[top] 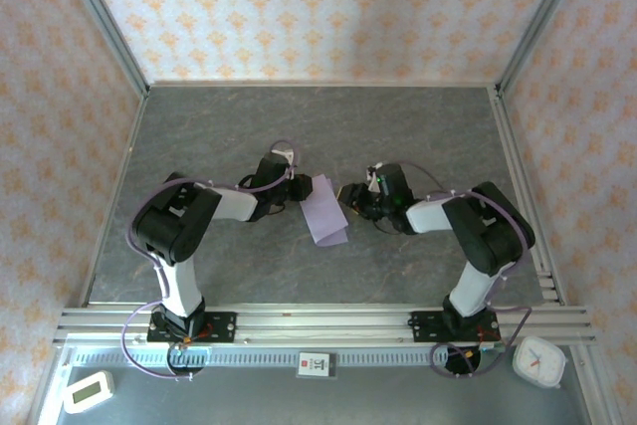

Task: Fold a paper plane with a square sheet of paper (pick it up from the middle)

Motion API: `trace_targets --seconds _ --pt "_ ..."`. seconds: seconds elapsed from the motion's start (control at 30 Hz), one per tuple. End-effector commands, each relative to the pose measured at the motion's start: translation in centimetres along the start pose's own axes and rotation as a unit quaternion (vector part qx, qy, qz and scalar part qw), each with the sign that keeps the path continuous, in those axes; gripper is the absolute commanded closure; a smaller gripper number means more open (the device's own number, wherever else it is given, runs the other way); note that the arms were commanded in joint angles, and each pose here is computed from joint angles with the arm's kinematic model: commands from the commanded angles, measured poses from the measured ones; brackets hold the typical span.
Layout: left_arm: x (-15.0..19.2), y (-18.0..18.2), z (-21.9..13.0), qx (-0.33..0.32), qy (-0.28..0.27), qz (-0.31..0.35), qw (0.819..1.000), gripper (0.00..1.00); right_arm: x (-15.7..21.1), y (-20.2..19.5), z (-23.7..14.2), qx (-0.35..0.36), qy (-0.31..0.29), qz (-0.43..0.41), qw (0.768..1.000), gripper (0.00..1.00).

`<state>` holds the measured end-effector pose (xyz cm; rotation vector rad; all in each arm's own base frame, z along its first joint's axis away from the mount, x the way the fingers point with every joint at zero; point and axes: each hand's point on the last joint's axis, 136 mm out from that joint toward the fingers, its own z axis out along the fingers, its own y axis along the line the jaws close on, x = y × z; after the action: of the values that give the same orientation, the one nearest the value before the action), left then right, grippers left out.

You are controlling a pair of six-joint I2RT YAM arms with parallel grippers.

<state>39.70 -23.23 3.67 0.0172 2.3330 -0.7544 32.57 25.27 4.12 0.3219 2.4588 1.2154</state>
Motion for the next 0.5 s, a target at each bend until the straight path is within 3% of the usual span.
trace_targets --seconds 0.0,0.47 --pt "-0.7 -0.4 -0.8 -0.004 -0.011 0.012 1.0 0.81 0.3 1.3 0.9 -0.028 0.011 -0.001 1.0 0.58" --pt "-0.8 -1.2 -0.3 -0.005 -0.004 0.032 0.999 0.82 0.4 2.4 1.3 -0.044 0.017 -0.006 0.999 0.7"
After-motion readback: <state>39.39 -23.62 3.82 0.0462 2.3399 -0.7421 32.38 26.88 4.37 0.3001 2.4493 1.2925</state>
